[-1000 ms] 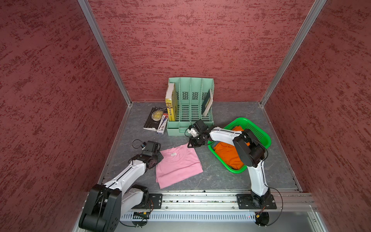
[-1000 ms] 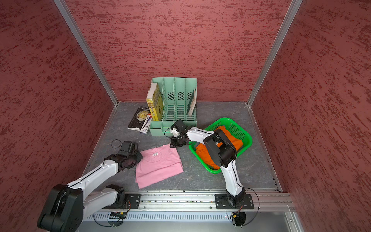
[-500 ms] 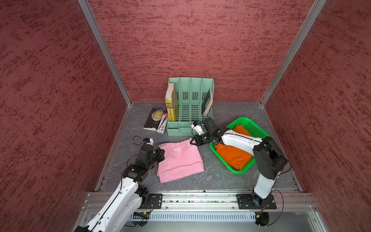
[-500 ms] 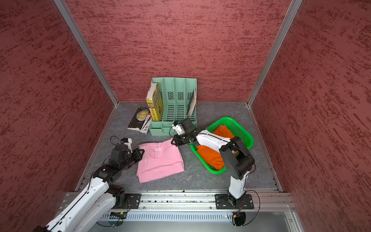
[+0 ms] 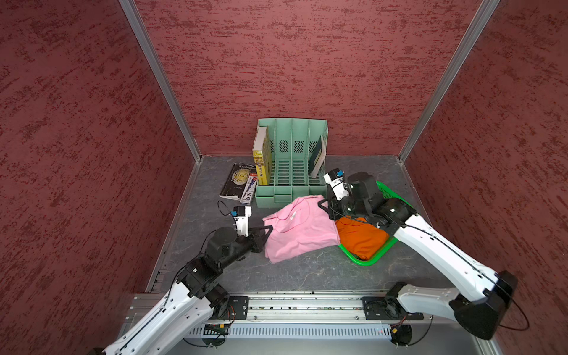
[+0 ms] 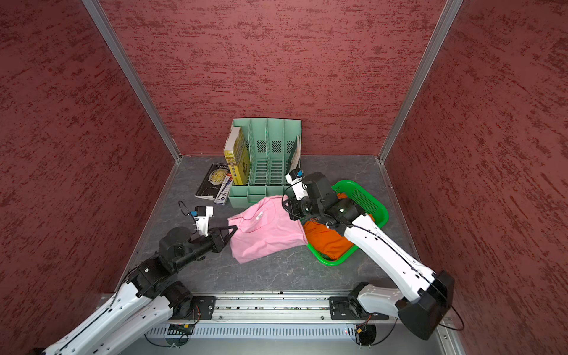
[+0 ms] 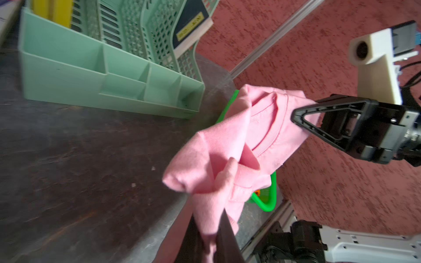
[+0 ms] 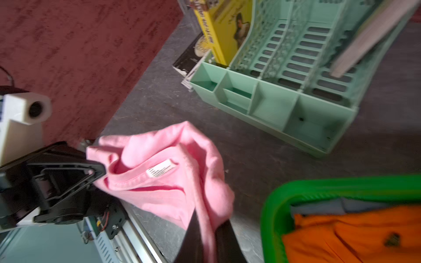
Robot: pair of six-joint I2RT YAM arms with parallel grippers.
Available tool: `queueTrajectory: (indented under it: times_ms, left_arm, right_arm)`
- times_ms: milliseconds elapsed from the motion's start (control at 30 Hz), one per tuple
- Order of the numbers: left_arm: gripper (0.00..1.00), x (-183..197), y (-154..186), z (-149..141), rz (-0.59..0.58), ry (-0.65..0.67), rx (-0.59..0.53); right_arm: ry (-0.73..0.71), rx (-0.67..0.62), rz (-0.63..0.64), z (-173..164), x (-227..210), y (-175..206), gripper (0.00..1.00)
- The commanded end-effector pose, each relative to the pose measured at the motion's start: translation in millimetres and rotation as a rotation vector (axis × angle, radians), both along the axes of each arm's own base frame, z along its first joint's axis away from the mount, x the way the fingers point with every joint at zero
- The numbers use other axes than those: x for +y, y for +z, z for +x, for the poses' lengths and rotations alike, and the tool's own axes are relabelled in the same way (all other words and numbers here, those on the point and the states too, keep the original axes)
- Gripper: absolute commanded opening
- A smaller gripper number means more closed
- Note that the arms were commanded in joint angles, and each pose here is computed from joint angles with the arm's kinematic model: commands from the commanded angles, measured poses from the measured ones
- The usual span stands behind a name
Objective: Put the folded t-shirts into the basket
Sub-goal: Pick up the T-shirt from the center of the board, then place the T-shirt in the bin.
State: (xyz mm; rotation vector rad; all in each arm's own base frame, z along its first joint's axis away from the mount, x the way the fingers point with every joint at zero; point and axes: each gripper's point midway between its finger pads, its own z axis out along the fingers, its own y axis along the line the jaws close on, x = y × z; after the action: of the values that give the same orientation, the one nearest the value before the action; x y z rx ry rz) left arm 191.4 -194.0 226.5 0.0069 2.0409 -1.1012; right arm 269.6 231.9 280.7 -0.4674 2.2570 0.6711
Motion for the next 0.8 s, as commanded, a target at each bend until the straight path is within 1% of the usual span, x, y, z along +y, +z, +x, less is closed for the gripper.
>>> queueTrajectory:
  times_ms: [0, 67, 100, 167, 233, 300, 400, 433, 500, 600, 633, 767]
  left_arm:
    - [0.0, -30, 37, -5, -0.068, -0.031, -0.081]
    - [0.0, -56, 41, -17, -0.061, -0.065, -0.114]
    - [0.0, -68, 43, -19, -0.06, -0.066, -0.136]
    - [0.0, -101, 47, -34, -0.057, -0.123, -0.172]
    - [0.0, -133, 51, -44, -0.049, -0.164, -0.19]
    - [0.0, -166, 53, -48, -0.052, -0.188, -0.2]
    - [0.0, -212, 52, -54, -0.082, -0.223, -0.203]
    - [0.0, -224, 58, -56, -0.103, -0.235, -0.207]
    - [0.0, -251, 58, -61, -0.12, -0.264, -0.199]
    - [0.0, -278, 65, -69, -0.166, -0.269, -0.186]
    - [0.0, -283, 64, -70, -0.179, -0.267, -0.166]
    - [0.0, -293, 82, -73, -0.264, -0.26, -0.109]
  right_arm:
    - [-0.272, -0.026, -0.176, 3, -75, -3, 0.0]
    - [-0.372, -0.047, -0.224, 1, -105, -3, 0.0]
    - [-0.415, -0.066, -0.236, -2, -118, 1, 0.0]
    - [-0.504, -0.11, -0.277, -7, -143, 7, 0.0]
    - [-0.528, -0.18, -0.302, -12, -158, 20, 0.0]
    - [-0.557, -0.255, -0.364, -15, -175, 30, 0.0]
    - [-0.613, -0.318, -0.479, -19, -203, 35, 0.0]
    - [-0.63, -0.33, -0.501, -21, -211, 36, 0.0]
    - [-0.682, -0.362, -0.531, -29, -230, 48, 0.0]
    - [-0.766, -0.395, -0.604, -41, -255, 63, 0.0]
    - [-0.782, -0.396, -0.628, -44, -261, 67, 0.0]
    - [-0.818, -0.398, -0.728, -49, -276, 80, 0.0]
